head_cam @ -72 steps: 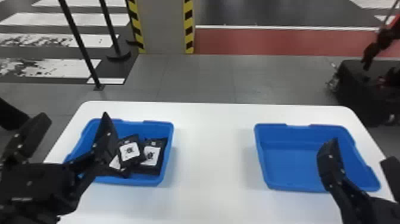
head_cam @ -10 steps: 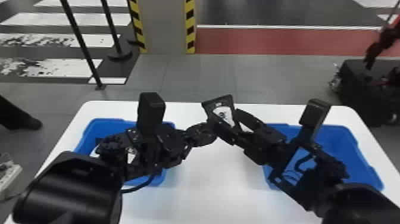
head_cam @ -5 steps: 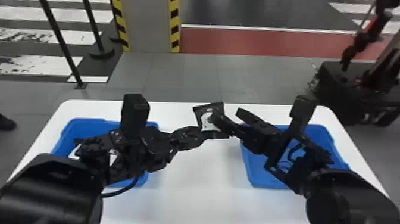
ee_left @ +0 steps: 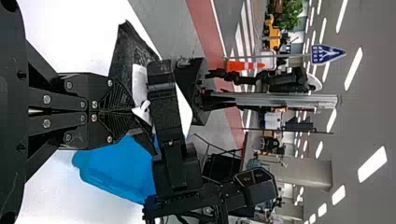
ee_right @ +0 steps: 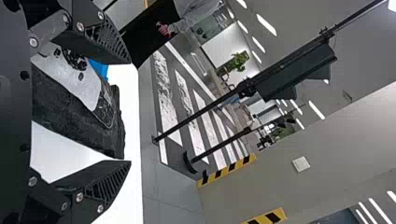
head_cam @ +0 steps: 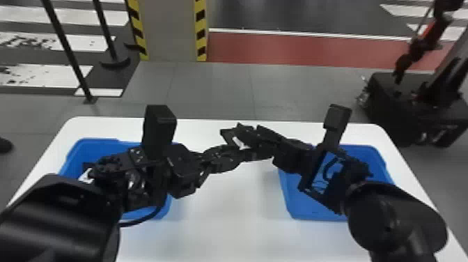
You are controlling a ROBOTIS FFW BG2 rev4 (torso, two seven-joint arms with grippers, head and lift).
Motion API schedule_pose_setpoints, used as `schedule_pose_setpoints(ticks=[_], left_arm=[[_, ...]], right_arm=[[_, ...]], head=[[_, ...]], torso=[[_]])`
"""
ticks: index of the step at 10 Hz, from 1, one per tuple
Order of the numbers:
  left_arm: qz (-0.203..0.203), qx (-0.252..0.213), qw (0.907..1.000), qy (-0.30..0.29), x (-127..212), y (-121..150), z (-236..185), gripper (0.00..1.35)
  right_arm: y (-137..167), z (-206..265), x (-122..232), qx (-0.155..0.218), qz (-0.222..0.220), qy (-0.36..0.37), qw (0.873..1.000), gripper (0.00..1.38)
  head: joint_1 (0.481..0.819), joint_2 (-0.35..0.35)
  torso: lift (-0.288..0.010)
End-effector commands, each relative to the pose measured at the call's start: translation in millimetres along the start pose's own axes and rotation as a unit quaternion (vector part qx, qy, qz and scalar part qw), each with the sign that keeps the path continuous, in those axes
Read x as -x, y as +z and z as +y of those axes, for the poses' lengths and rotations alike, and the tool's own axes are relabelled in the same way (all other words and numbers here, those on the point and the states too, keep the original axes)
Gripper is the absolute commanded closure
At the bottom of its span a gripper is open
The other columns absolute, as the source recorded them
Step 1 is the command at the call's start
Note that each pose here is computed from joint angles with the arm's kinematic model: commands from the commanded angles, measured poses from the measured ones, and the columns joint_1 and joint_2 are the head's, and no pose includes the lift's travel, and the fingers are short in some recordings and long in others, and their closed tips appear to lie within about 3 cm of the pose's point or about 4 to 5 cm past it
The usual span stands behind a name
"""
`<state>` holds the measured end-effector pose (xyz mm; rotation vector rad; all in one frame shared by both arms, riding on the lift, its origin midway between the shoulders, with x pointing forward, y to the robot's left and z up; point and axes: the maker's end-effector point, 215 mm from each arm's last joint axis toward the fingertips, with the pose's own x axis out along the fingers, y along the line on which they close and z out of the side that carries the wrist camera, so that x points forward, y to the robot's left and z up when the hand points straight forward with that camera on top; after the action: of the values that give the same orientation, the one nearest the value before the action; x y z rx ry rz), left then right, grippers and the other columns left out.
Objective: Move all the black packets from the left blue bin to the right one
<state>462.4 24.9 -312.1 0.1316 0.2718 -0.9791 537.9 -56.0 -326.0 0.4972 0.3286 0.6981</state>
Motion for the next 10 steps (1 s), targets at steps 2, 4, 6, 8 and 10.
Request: schedule_pose_setpoints(ticks=[2, 4, 6, 8, 10], left_arm=[[-0.001, 0.0, 1.0, 0.002, 0.9, -0.4, 2.0, 1.21], [0.0, -0.002, 1.0, 0.002, 1.2, -0.4, 2.2, 1.21], [-0.002, -0.005, 1.0, 0.003, 1.9, 1.7, 3.0, 1.21], [0.0, -0.003, 1.0, 0.007, 2.7, -1.3, 5.5, 1.19], [0.007, 0.009, 0.9997, 0.021, 6.1, -11.6, 10.2, 0.77]], right_arm=[[-31.2, 27.0, 0.7, -0.066, 0.038, 0.05, 0.996, 1.09], [-34.1, 31.8, 5.7, -0.067, 0.036, 0.053, 0.996, 1.19], [-22.3, 33.1, 7.7, -0.072, 0.01, 0.066, 0.995, 1.2], [-5.3, 28.8, 7.3, -0.059, -0.016, 0.07, 0.996, 1.2], [6.3, 17.2, 10.2, -0.054, -0.037, 0.059, 0.996, 1.2]], head=[[0.695, -0.029], [0.695, -0.005], [0.695, -0.001], [0.695, -0.004], [0.695, -0.01]], torso=[[-0.11], [-0.11], [-0.11], [-0.11], [-0.11]])
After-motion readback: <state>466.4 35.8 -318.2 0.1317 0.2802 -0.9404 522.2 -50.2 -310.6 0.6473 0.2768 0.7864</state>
